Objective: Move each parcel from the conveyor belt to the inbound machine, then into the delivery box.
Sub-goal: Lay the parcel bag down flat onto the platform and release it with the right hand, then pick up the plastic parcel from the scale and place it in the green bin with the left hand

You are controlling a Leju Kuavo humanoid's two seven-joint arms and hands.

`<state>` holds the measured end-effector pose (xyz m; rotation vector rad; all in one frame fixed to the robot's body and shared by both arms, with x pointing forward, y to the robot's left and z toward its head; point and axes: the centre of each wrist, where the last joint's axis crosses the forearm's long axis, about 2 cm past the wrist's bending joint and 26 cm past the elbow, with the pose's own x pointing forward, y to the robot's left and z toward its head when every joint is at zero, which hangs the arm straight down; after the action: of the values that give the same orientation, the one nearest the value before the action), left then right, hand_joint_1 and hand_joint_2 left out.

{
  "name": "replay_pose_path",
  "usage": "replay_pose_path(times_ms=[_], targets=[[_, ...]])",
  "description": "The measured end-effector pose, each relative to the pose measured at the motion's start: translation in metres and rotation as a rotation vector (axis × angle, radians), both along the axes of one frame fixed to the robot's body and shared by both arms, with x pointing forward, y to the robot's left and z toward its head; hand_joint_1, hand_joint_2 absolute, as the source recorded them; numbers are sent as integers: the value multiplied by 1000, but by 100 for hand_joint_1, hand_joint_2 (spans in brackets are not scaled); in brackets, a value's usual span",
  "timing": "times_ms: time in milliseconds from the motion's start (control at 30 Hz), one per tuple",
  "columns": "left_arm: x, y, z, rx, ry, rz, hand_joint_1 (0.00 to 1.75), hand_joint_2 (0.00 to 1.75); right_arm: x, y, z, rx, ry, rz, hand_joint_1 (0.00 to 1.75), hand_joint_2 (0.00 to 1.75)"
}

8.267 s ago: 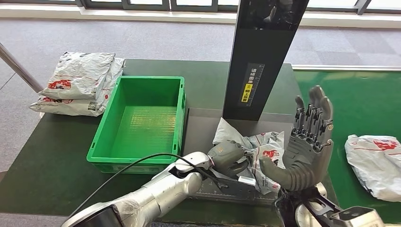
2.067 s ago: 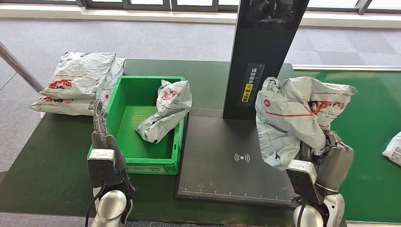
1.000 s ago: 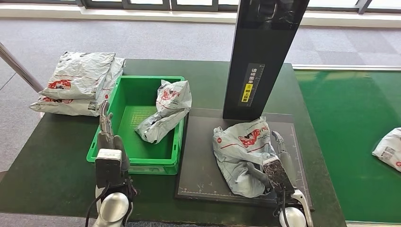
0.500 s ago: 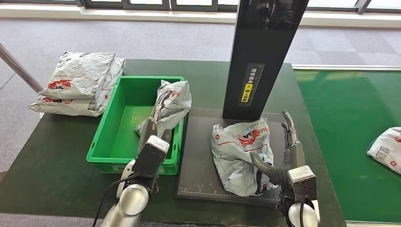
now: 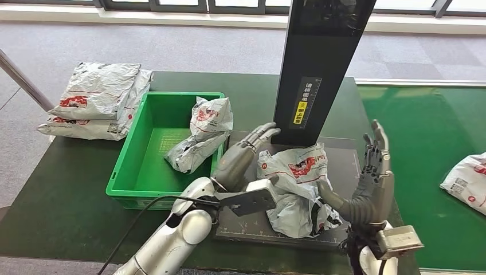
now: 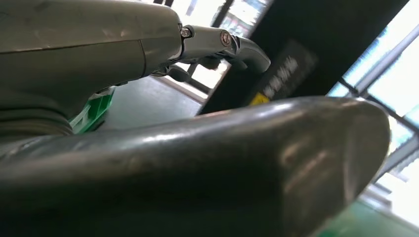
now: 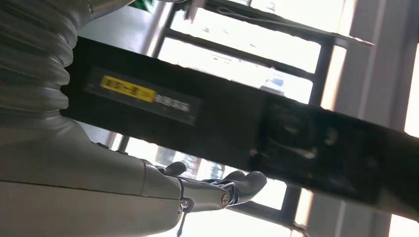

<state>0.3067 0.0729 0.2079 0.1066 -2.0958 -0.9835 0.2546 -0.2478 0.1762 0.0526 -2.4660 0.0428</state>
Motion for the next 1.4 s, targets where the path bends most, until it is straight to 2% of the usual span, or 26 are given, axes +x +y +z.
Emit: replay_pose_path(times_ms=[33,167,467,567,700,1033,1067,1167,1200,1400], targets=[[2,-5,-3,52,-13,-16,0,175,-1,-1,8,19,-37,-7,0,175],[8,-18,-13,184,-50,-64,0,175,-6,-3,34,63,-146,-19,0,175],[10,-21,-16,213,-64,-76,0,175,-8,-3,41,72,-173,-17,0,175],[11,-32,-25,280,-76,-114,0,175,-13,-2,54,72,-229,-19,0,175],[10,-54,-49,412,-31,-200,0,175,-25,3,76,84,-320,-5,0,175],[1,-72,-63,495,86,-280,0,175,-25,6,76,79,-321,44,0,175],[1,-73,-65,508,101,-285,36,175,-25,7,76,75,-320,48,0,175],[-2,-75,-72,557,137,-299,167,175,-24,12,76,67,-318,64,0,175],[-2,-75,-74,570,144,-300,175,175,-23,14,76,66,-319,68,0,175],[2,-69,-82,542,119,-243,175,175,-21,22,76,70,-314,89,0,175]])
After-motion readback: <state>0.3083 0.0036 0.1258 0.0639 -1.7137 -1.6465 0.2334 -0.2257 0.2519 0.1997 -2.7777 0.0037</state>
